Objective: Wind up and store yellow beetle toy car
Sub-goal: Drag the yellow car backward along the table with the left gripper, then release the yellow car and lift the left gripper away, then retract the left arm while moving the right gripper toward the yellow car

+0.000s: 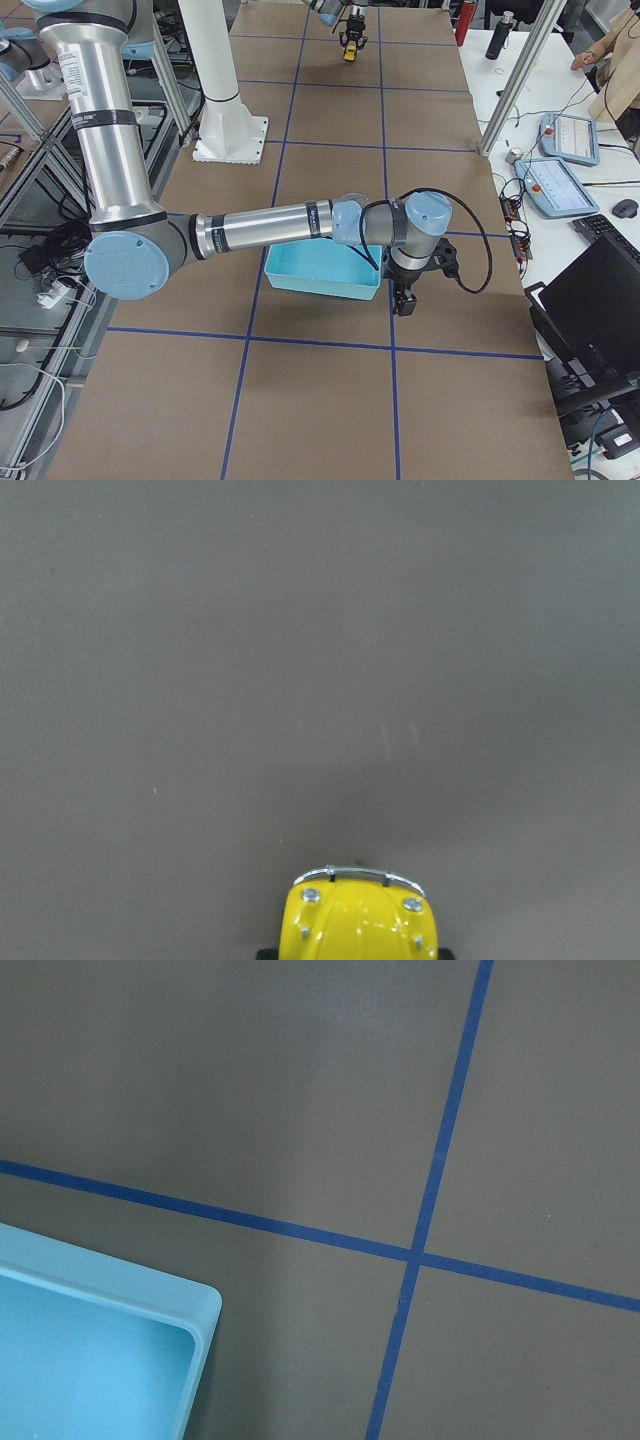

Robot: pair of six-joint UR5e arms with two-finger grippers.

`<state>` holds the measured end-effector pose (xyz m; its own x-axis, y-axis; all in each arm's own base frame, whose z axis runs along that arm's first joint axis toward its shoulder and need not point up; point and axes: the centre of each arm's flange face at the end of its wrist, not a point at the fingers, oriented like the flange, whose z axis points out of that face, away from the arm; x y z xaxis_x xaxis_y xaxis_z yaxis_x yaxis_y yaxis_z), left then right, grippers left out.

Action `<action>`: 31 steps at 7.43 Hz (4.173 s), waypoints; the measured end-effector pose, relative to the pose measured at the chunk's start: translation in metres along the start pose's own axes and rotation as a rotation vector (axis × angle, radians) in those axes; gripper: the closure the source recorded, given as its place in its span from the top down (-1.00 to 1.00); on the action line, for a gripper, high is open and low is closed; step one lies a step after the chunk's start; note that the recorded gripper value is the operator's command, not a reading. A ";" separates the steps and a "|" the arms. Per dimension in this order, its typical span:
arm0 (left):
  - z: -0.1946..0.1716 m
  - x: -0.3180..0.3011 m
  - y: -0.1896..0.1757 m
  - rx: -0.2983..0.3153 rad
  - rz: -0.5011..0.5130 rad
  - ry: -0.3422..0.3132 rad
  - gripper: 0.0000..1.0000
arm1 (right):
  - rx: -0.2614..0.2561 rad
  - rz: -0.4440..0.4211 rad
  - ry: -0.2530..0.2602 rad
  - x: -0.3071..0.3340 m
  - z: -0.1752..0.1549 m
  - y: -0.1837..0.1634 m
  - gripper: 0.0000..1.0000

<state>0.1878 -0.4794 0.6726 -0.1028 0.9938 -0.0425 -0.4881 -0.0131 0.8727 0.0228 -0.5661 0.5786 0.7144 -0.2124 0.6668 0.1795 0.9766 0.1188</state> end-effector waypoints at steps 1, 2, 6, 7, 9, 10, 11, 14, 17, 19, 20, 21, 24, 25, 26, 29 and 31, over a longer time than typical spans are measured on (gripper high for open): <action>-0.001 0.004 0.008 -0.003 -0.008 -0.001 1.00 | 0.000 0.000 0.000 0.000 0.000 0.000 1.00; -0.001 0.008 0.017 -0.006 -0.017 -0.002 1.00 | -0.001 0.000 0.000 0.000 0.000 0.000 1.00; -0.002 0.018 0.053 0.019 -0.028 -0.012 1.00 | -0.001 0.001 -0.001 0.000 0.001 0.000 1.00; -0.007 0.018 0.055 0.031 -0.029 -0.017 1.00 | -0.002 0.001 -0.002 0.000 0.001 0.000 1.00; -0.018 0.016 0.054 0.063 -0.031 -0.023 1.00 | -0.002 0.002 -0.002 0.001 0.001 0.000 1.00; -0.023 0.014 0.050 0.076 -0.031 -0.026 1.00 | -0.002 0.002 -0.002 0.001 0.001 0.000 1.00; -0.027 0.010 0.042 0.085 -0.036 -0.030 1.00 | -0.002 0.002 -0.002 0.001 0.001 0.000 1.00; -0.043 0.000 0.003 0.116 -0.156 -0.050 1.00 | -0.001 0.002 -0.002 0.001 0.001 0.000 1.00; -0.054 -0.006 -0.022 0.139 -0.317 -0.059 1.00 | -0.001 0.002 -0.001 0.000 0.001 0.000 1.00; -0.063 -0.010 -0.043 0.162 -0.504 -0.059 1.00 | 0.002 0.003 -0.008 -0.002 -0.001 0.000 1.00; -0.067 -0.021 -0.058 0.173 -0.609 -0.064 1.00 | 0.009 0.011 -0.022 -0.007 -0.003 -0.001 1.00; -0.070 -0.035 -0.076 0.177 -0.702 -0.067 1.00 | 0.020 0.012 -0.036 -0.025 -0.008 -0.004 1.00; -0.086 -0.078 -0.109 0.134 -0.972 -0.108 1.00 | 0.049 -0.169 -0.029 -0.148 -0.017 -0.018 1.00; -0.097 -0.085 -0.118 0.110 -1.067 -0.137 1.00 | 0.054 -0.249 -0.036 -0.193 -0.016 -0.028 1.00; -0.112 -0.087 -0.132 0.067 -1.155 -0.176 1.00 | 0.054 -0.330 -0.051 -0.239 -0.013 -0.038 1.00; -0.157 -0.070 -0.153 -0.094 -1.362 -0.280 1.00 | 0.002 -0.510 -0.092 -0.369 -0.004 -0.036 1.00; -0.177 -0.053 -0.102 -0.138 -1.472 -0.309 1.00 | -0.064 -0.605 -0.072 -0.455 -0.001 -0.016 1.00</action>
<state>0.0898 -0.5506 0.4993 0.7087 0.1121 -0.6965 -0.0671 0.9935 0.0917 -0.3044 -0.4857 0.2730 0.4262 -0.7232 0.5434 0.5809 0.6793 0.4485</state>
